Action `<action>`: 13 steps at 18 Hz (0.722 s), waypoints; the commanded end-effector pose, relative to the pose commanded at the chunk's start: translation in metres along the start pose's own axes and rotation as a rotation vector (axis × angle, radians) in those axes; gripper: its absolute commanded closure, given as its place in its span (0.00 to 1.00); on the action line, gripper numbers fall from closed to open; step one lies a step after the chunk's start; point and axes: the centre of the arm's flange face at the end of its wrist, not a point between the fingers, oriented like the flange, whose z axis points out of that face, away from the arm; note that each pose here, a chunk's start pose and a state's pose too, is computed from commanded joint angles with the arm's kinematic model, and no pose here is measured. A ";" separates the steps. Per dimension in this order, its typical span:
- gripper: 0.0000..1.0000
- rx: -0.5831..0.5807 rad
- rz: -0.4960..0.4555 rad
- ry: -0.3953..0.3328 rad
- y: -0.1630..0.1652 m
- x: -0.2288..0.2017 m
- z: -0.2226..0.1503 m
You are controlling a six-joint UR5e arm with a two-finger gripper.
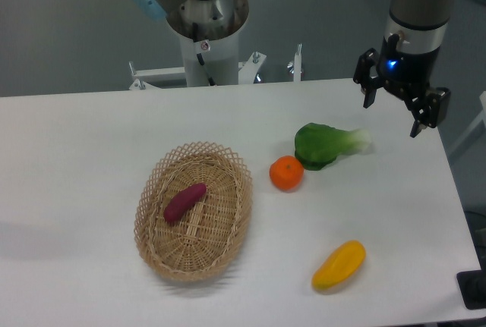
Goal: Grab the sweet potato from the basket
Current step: 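Move the open gripper over the wicker basket above the sweet potato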
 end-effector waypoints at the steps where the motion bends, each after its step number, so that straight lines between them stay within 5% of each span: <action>1: 0.00 -0.001 0.006 0.000 0.000 0.000 0.001; 8: 0.00 0.010 -0.022 0.024 -0.011 0.022 0.005; 13: 0.00 0.104 -0.233 0.029 -0.030 0.039 0.013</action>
